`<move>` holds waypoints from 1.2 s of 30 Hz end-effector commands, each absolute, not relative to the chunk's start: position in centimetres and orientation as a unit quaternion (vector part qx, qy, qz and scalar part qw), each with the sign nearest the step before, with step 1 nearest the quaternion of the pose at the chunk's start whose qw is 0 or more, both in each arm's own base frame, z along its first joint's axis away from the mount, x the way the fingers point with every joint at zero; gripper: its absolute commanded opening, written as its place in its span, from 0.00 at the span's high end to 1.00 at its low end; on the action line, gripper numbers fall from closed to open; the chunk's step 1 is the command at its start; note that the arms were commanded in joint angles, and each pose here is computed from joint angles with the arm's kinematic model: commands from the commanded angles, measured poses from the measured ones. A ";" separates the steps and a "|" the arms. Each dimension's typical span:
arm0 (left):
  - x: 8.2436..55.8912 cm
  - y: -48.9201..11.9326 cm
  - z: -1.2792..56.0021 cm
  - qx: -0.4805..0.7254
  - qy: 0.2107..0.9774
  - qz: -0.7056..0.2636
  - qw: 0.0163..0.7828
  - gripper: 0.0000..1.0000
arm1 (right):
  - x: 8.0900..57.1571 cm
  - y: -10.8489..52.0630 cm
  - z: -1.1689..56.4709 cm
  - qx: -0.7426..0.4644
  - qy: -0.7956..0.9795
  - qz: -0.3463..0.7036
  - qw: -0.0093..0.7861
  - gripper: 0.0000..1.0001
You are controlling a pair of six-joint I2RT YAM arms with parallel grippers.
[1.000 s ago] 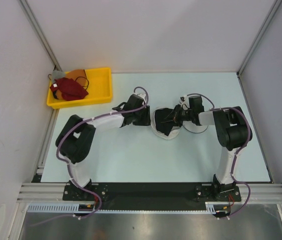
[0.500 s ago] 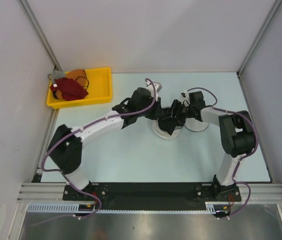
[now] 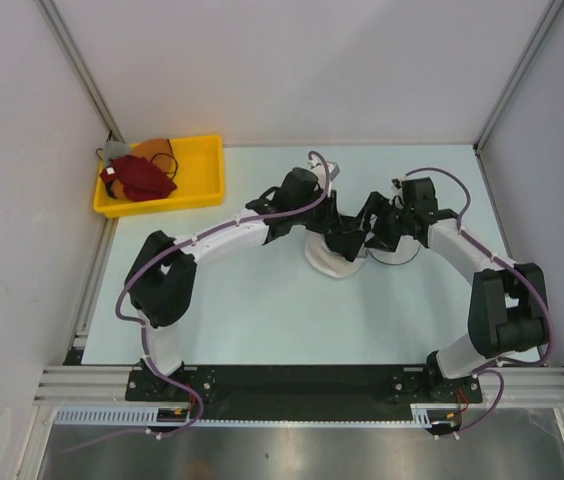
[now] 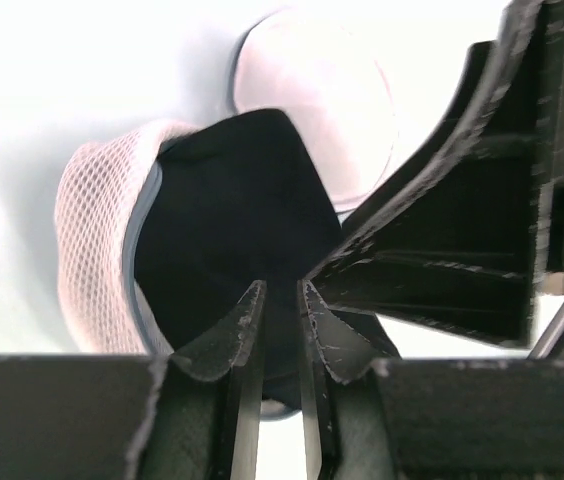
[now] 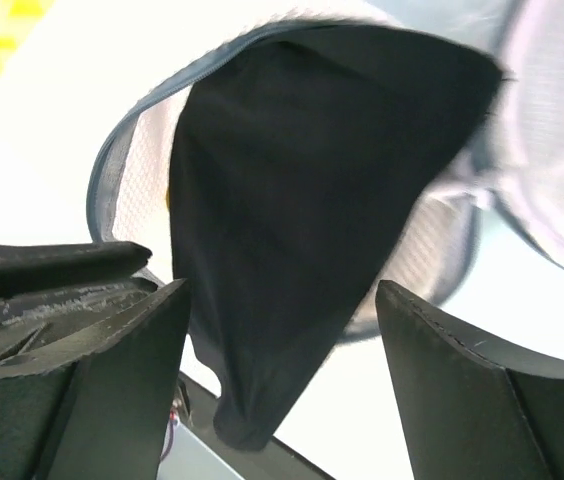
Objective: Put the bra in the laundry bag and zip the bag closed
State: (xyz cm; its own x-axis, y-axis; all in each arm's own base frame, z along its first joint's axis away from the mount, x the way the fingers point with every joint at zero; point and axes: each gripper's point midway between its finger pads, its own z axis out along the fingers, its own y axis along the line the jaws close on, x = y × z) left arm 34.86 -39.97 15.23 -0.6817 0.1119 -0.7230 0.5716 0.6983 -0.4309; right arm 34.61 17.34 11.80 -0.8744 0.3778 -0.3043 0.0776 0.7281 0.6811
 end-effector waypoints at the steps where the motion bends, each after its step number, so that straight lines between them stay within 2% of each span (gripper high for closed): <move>1: 34.7 -41.8 15.5 0.200 0.846 -0.363 0.336 0.78 | 33.7 14.4 11.8 0.153 0.915 0.300 0.223 0.17; 9: 34.7 -44.3 16.1 0.214 0.833 -0.383 0.338 0.78 | 32.0 12.6 10.8 0.263 0.879 0.331 0.222 0.18; 13: 34.9 -45.0 15.0 0.217 0.837 -0.381 0.326 0.78 | 31.4 13.0 9.0 0.316 0.854 0.356 0.211 0.29; 22: 35.2 -45.1 12.0 0.223 0.852 -0.360 0.308 0.78 | 32.9 14.9 7.6 0.322 0.843 0.380 0.201 0.37; 32: 35.2 -44.3 10.8 0.226 0.861 -0.338 0.305 0.78 | 33.9 14.9 7.5 0.325 0.838 0.391 0.198 0.38; 35: 35.0 -44.1 10.2 0.225 0.864 -0.334 0.301 0.79 | 33.7 15.4 7.1 0.321 0.838 0.398 0.188 0.53; 36: 35.1 -44.0 10.1 0.224 0.866 -0.331 0.302 0.78 | 33.6 15.5 7.3 0.320 0.838 0.401 0.187 0.64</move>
State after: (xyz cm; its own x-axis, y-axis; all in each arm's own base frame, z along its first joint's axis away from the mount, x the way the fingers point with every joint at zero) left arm 34.81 -43.81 9.68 -0.7364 0.1787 -0.6525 0.5712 0.6810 -0.4582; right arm 32.32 14.78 5.76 -0.7174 0.6951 -0.0462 0.4369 0.5006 0.7474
